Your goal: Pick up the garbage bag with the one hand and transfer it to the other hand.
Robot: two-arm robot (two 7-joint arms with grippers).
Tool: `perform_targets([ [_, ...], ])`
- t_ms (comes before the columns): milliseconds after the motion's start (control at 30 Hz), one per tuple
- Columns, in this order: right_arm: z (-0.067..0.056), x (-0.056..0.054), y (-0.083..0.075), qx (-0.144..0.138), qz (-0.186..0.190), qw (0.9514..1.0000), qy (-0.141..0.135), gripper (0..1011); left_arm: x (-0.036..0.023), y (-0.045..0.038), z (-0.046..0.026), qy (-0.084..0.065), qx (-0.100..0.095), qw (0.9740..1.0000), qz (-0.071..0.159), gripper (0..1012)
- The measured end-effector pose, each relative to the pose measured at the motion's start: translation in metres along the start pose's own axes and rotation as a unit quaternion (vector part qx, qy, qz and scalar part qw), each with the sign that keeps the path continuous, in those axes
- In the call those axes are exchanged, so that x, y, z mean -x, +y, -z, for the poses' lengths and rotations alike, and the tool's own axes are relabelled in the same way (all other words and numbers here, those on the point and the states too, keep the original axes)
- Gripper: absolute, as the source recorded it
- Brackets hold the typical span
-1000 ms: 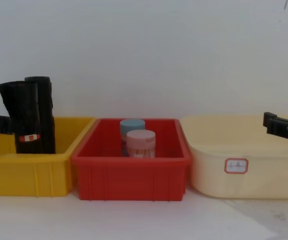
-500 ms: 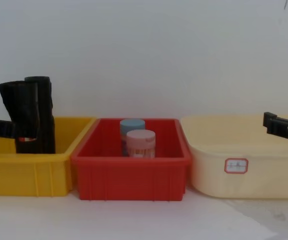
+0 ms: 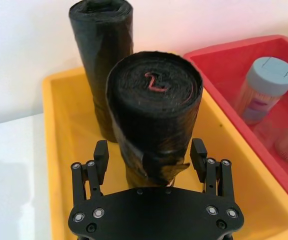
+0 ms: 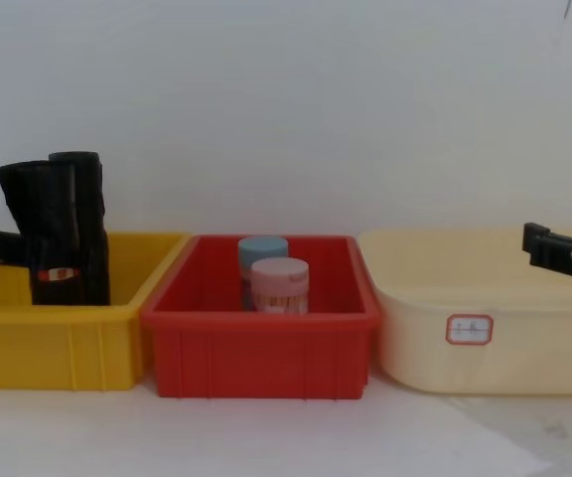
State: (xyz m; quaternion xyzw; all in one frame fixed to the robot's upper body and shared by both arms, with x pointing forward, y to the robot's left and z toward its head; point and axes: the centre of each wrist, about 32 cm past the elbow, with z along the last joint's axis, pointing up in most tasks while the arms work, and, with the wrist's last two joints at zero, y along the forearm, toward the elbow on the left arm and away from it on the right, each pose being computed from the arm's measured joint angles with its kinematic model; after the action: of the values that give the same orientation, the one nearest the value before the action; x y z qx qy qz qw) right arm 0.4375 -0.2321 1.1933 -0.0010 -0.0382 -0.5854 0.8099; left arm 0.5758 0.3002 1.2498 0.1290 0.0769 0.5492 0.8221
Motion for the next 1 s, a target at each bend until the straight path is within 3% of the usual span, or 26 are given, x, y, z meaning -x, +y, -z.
perform_targets([
  [467,0.0,0.0,0.0,0.0,0.0,1.0,0.0,1001,-0.0052,-0.0108,-0.0039,0.003,0.002,0.9998,0.02,1001],
  [1000,0.0,0.0,0.0,0.0,0.0,1.0,0.0,1001,-0.0069,-0.0143,-0.0053,0.003,0.002,0.9997,0.026,1000],
])
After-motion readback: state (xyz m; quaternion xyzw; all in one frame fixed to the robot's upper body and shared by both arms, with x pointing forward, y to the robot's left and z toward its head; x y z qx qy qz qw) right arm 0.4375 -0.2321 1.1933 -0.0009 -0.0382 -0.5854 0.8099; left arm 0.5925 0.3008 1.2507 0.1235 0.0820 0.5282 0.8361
